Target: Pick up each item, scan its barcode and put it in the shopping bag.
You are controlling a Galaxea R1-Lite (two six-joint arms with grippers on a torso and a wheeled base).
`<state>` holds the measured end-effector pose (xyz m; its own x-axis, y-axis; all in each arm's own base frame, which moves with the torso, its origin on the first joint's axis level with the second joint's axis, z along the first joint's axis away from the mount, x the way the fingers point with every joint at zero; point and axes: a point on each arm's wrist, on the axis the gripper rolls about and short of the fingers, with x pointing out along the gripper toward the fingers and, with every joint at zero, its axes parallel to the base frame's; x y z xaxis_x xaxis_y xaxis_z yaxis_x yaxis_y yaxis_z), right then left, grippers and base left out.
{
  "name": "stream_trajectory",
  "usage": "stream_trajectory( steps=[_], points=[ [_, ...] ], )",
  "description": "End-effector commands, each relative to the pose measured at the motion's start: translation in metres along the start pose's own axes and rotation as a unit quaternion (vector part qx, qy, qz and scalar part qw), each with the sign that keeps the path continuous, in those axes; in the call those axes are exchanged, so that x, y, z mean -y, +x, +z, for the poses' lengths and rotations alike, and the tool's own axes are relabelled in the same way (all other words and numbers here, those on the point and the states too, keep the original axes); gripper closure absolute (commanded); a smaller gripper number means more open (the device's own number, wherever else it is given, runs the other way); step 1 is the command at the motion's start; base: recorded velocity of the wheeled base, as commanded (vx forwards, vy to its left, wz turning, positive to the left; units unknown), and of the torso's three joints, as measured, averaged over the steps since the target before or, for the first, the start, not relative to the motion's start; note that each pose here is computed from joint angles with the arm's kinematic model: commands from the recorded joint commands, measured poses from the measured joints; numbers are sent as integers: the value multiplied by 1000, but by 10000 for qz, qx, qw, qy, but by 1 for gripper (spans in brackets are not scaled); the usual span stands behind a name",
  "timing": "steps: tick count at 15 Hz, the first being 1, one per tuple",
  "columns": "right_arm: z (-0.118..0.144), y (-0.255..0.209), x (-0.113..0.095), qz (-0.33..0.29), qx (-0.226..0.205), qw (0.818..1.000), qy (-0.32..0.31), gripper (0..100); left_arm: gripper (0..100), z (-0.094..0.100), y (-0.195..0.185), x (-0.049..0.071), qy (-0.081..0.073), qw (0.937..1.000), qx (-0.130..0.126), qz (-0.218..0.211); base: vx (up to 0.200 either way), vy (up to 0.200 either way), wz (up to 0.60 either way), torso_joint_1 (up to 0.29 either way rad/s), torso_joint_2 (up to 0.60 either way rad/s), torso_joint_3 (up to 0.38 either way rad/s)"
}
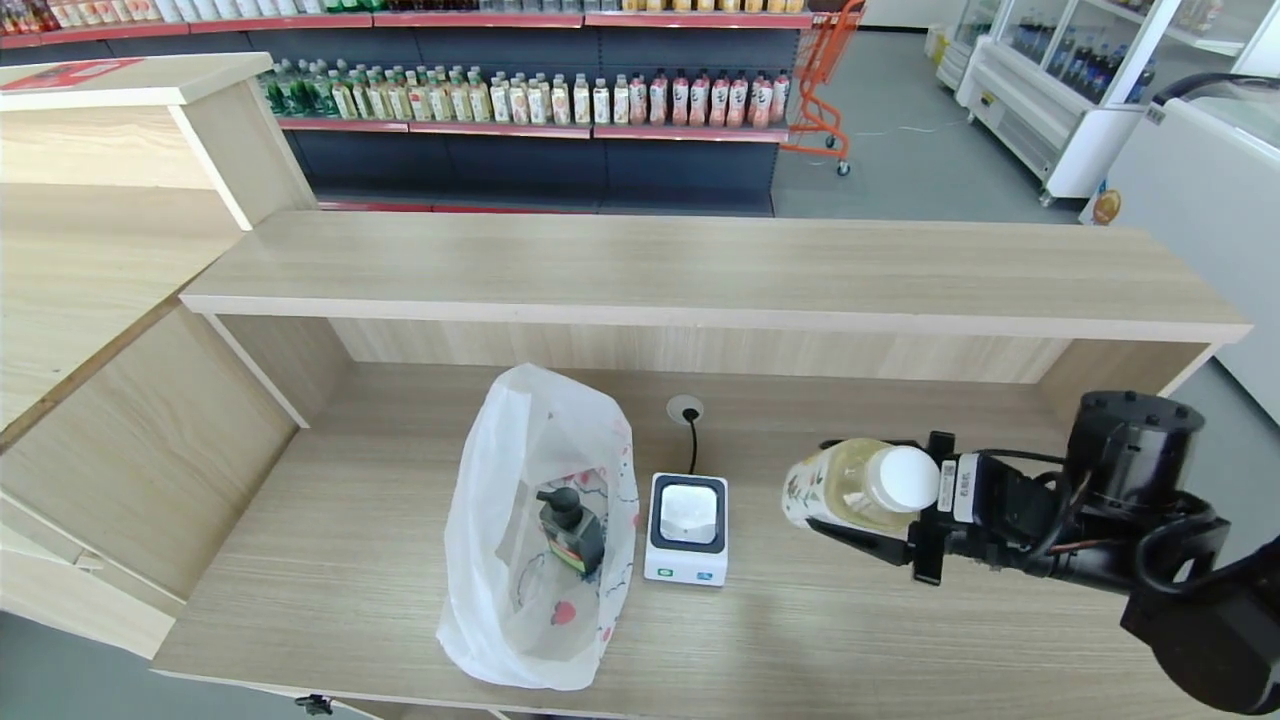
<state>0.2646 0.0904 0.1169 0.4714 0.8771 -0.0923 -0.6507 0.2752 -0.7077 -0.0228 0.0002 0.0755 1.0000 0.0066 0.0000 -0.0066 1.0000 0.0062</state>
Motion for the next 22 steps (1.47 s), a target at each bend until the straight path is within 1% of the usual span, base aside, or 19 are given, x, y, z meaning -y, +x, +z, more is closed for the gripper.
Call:
stream_trajectory(
  steps=[1,2,4,6,8,12,17,22],
  points=[
    [-27,11,-17,183,-46,9998,116,100,0,0,0,0,0,10000,-8,-2,0,0,0,0,0,0],
    [-31,11,-23,206,-44,9997,109,100,0,0,0,0,0,10000,-8,5,0,0,0,0,0,0],
    [-36,15,-26,201,39,9998,14,100,0,0,0,0,0,10000,-8,5,0,0,0,0,0,0],
    [-42,24,-23,225,236,9994,-98,100,0,0,0,0,0,10000,-8,5,0,0,0,0,0,0],
    [-48,32,-21,190,332,9991,-196,100,0,0,0,0,0,10000,-8,-2,0,0,0,0,0,0],
    [-52,48,-24,258,493,9982,-245,100,0,0,0,0,0,10000,-8,-2,0,0,0,0,0,0],
    [-60,67,-20,234,639,9970,-372,100,0,0,0,0,0,10000,-8,5,0,0,0,0,0,0],
    [-68,76,-23,268,660,9968,-371,100,0,0,0,0,0,10000,-8,-2,0,0,0,0,0,0]
  ],
)
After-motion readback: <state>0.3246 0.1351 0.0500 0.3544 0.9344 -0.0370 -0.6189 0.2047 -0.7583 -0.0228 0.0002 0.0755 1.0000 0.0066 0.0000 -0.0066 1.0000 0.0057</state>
